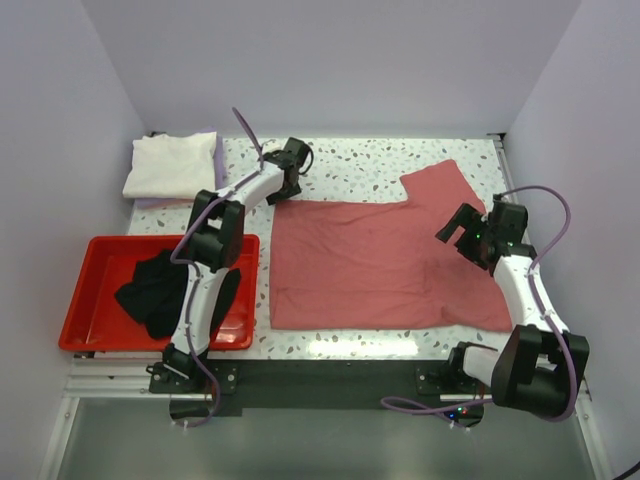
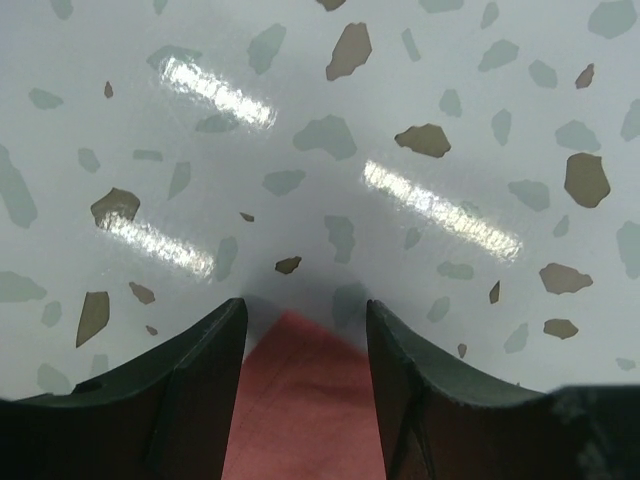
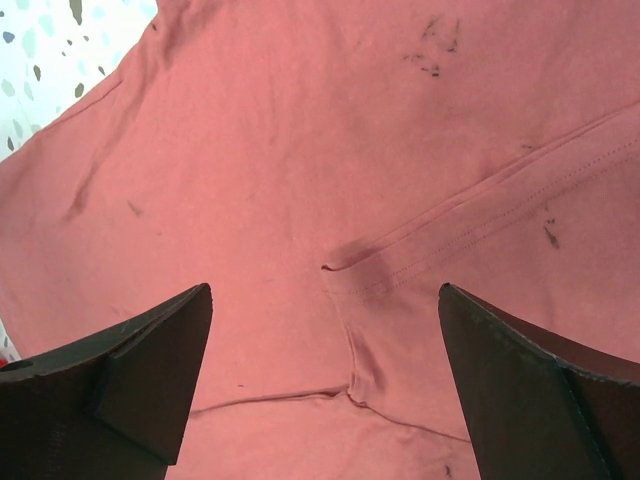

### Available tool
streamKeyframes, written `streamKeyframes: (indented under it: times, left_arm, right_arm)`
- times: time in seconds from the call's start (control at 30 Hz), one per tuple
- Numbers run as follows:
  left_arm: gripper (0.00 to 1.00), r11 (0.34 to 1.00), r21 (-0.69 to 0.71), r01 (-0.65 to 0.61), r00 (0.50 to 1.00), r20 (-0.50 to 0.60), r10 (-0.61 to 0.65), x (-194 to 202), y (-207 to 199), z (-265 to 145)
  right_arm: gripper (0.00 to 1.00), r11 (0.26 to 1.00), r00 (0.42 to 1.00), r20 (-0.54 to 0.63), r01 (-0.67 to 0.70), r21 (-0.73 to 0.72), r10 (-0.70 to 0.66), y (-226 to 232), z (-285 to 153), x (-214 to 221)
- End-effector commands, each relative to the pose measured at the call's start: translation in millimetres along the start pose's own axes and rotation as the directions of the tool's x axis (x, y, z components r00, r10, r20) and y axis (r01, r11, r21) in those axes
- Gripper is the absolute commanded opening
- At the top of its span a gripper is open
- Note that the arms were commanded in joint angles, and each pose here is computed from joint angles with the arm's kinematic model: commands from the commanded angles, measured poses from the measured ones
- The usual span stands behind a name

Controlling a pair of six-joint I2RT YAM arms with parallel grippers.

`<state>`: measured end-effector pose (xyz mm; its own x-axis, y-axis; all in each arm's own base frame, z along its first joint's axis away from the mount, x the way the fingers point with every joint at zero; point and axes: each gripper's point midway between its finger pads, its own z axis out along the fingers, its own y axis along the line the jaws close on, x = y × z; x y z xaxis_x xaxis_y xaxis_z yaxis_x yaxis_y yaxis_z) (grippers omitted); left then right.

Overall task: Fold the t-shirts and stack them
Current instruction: Fold the tshirt

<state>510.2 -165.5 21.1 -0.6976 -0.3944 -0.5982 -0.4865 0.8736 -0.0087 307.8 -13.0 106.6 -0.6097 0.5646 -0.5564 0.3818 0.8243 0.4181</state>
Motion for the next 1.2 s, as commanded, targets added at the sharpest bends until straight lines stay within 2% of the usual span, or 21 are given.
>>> streamKeyframes:
  times: [0.0, 0.13, 0.23, 0.4, 0.6, 0.67, 0.7, 0.73, 0.77, 0.9, 0.97, 1.0, 1.03, 1.07, 1.1, 1.17]
  left_arm:
    - [0.54, 0.999, -0.024, -0.034, 0.999, -0.024, 0.033, 4, 5, 8]
    - [0.42, 0.999, -0.027, -0.043, 0.998, -0.047, 0.042, 12, 9, 7]
    - [0.28, 0.998, -0.018, -0.053, 0.997, -0.063, 0.052, 17, 11, 6]
    - [0.00, 0.997, -0.031, -0.070, 0.994, -0.090, 0.067, 28, 19, 7]
    - [0.00, 0.996, 0.005, -0.089, 0.993, -0.075, 0.089, 23, 19, -3]
    - [0.00, 0.994, 0.043, -0.098, 0.993, -0.059, 0.101, 18, 15, -9]
    - [0.00, 0.994, 0.062, -0.094, 0.994, -0.049, 0.098, 15, 11, -11]
    - [0.00, 0.993, 0.069, -0.096, 0.994, -0.053, 0.100, 17, 12, -13]
    - [0.00, 0.991, 0.087, -0.099, 0.994, -0.037, 0.103, 11, 10, -19]
    - [0.00, 0.983, 0.143, -0.112, 0.993, -0.010, 0.114, 6, 6, -28]
    - [0.00, 0.980, 0.155, -0.125, 0.992, -0.003, 0.127, 2, 5, -33]
    - [0.00, 0.975, 0.169, -0.142, 0.990, 0.002, 0.144, 0, 3, -37]
    - [0.00, 0.974, 0.172, -0.145, 0.989, 0.002, 0.146, 0, 3, -38]
    - [0.00, 0.973, 0.179, -0.145, 0.989, -0.001, 0.148, 1, 2, -38]
    - [0.00, 0.971, 0.187, -0.149, 0.989, 0.005, 0.151, 0, 1, -41]
    - [0.00, 0.970, 0.187, -0.153, 0.988, 0.004, 0.155, 0, 0, -42]
  right_arm:
    - [0.99, 0.999, 0.999, 0.029, 0.019, -0.043, -0.018, 7, 1, -8]
    - [0.99, 0.999, 0.999, 0.039, 0.016, -0.038, -0.015, 7, 1, -10]
    - [0.99, 0.999, 0.999, 0.036, 0.015, -0.047, -0.013, 9, 0, -10]
    - [0.99, 0.998, 0.998, 0.064, 0.007, -0.068, -0.003, 17, -3, -22]
    - [0.99, 0.995, 0.996, 0.087, 0.033, -0.098, -0.024, 43, -1, -40]
    - [0.99, 0.996, 0.988, 0.142, 0.063, -0.057, -0.055, 53, 0, -62]
    - [0.99, 0.995, 0.990, 0.109, 0.091, -0.039, -0.087, 59, 9, -57]
    - [0.99, 0.995, 0.987, 0.127, 0.103, -0.010, -0.101, 62, 12, -65]
    - [0.99, 0.993, 0.980, 0.165, 0.113, -0.014, -0.110, 75, 10, -84]
    - [0.99, 0.987, 0.978, 0.145, 0.137, 0.086, -0.149, 78, 47, -113]
    - [0.99, 0.979, 0.963, 0.197, 0.160, 0.127, -0.183, 84, 56, -144]
    - [0.99, 0.965, 0.957, 0.202, 0.170, 0.199, -0.210, 82, 80, -166]
    - [0.99, 0.953, 0.955, 0.180, 0.193, 0.233, -0.238, 78, 87, -170]
    - [0.99, 0.942, 0.960, 0.128, 0.207, 0.266, -0.247, 68, 116, -163]
    - [0.99, 0.942, 0.953, 0.160, 0.212, 0.260, -0.258, 79, 119, -181]
    - [0.99, 0.934, 0.951, 0.145, 0.224, 0.279, -0.271, 76, 140, -186]
